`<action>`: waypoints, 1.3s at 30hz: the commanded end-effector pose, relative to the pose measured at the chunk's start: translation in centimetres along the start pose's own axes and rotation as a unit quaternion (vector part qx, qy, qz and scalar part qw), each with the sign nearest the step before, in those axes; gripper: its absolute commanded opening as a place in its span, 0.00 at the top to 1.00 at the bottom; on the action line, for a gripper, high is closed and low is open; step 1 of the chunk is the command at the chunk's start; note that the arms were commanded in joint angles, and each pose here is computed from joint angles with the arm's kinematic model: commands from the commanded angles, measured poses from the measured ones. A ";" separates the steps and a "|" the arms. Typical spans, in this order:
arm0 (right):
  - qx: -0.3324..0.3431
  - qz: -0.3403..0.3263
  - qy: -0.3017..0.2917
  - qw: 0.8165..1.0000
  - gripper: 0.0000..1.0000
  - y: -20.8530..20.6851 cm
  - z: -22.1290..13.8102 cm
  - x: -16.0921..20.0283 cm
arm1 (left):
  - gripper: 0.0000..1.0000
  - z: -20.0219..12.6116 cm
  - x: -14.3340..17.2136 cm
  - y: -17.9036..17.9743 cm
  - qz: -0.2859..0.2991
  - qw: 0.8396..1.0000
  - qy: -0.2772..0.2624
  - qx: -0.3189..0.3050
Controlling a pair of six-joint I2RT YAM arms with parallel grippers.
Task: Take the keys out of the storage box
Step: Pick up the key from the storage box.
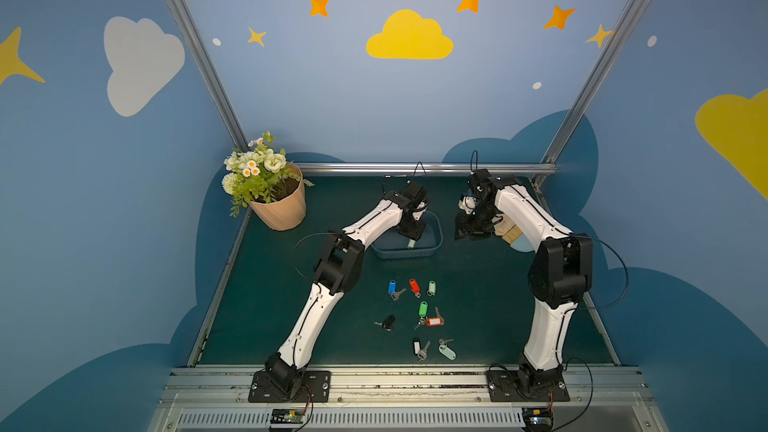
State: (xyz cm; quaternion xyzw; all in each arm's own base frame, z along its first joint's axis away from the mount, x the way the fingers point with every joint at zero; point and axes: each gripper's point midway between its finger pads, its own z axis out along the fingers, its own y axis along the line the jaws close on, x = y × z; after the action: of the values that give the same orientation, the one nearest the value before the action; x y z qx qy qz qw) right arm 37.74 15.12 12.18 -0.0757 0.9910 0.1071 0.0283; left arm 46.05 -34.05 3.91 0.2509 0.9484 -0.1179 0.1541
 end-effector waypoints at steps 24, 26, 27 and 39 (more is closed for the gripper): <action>-0.014 -0.012 -0.010 1.000 0.45 0.7 -0.1 -1.1 | 0.98 -6.3 -0.4 1.9 0.002 0.998 -0.014 -0.063; -0.019 -0.014 -0.012 1.000 0.45 0.9 -0.1 -1.4 | 0.97 -8.6 -0.1 1.8 0.003 0.997 -0.022 -0.070; -0.020 -0.015 -0.013 1.000 0.45 1.0 -0.1 -1.6 | 0.98 -9.7 0.1 1.9 0.002 0.997 -0.027 -0.072; -0.019 0.004 -0.065 0.998 0.45 0.9 -0.6 -4.9 | 0.98 -21.9 8.8 -4.3 0.025 0.997 -0.071 0.021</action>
State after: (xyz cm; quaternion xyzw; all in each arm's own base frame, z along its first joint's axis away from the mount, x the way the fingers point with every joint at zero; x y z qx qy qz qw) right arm 40.89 16.57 12.13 -0.0767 0.9868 0.1309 0.0563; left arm 35.52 -26.44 21.50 0.2521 0.9303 -0.1042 0.2454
